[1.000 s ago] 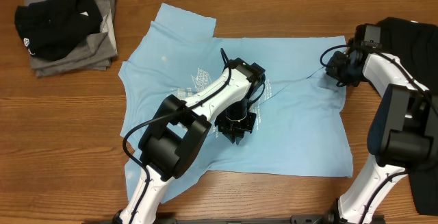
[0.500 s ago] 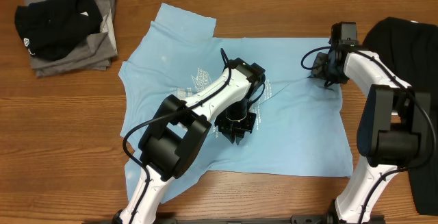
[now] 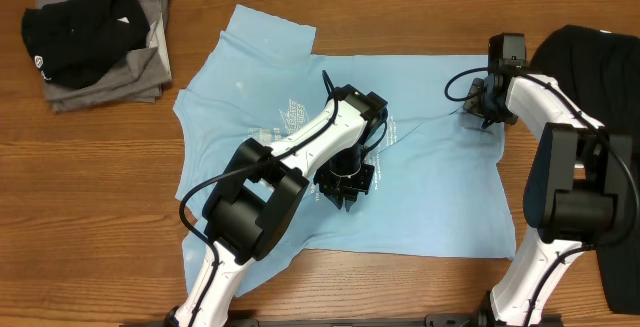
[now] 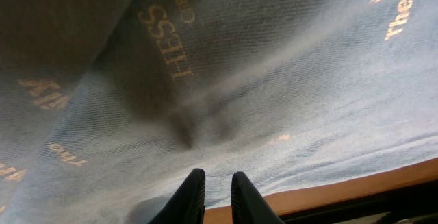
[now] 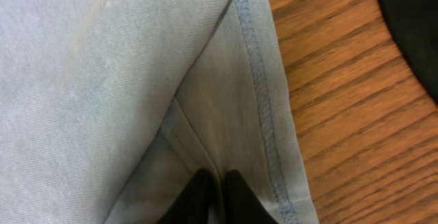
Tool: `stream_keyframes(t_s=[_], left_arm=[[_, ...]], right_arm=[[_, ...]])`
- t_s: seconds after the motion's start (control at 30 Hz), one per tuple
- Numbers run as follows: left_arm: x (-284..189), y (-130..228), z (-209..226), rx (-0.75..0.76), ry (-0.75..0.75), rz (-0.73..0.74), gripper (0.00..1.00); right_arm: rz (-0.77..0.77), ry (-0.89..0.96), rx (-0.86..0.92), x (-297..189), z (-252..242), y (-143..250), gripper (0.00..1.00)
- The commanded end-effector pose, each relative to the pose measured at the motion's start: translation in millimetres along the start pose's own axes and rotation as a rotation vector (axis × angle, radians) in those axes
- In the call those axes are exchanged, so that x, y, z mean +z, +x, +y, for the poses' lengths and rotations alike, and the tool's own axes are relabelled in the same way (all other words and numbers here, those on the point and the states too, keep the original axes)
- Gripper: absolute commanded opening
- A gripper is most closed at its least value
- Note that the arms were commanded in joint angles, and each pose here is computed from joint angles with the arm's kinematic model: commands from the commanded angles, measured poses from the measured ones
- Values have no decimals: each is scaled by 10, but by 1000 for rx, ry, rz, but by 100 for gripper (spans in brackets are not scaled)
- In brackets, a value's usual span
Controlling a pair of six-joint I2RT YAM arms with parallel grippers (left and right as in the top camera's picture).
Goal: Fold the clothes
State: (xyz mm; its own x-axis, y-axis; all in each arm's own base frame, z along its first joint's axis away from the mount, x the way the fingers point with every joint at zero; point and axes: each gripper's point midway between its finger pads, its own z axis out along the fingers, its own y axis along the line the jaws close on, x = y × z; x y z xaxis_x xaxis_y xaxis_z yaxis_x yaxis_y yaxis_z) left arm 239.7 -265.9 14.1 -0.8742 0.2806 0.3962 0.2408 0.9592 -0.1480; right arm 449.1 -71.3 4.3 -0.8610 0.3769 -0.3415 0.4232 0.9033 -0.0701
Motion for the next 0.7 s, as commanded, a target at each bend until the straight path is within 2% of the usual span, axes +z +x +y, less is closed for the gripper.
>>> stream_keyframes(t_s=[0.0, 0.17, 0.47, 0.67], left_arm=[[-40, 51, -38, -4, 10, -3, 18], [-40, 52, -39, -4, 10, -3, 18], [-40, 46, -28, -4, 4, -6, 18], [-41, 46, -26, -5, 4, -6, 18]], right_arm=[[-14, 39, 28, 29, -69, -53, 9], [-14, 39, 28, -4, -65, -83, 5], [-20, 45, 29, -82, -70, -164, 4], [-44, 127, 50, -95, -213, -198, 6]])
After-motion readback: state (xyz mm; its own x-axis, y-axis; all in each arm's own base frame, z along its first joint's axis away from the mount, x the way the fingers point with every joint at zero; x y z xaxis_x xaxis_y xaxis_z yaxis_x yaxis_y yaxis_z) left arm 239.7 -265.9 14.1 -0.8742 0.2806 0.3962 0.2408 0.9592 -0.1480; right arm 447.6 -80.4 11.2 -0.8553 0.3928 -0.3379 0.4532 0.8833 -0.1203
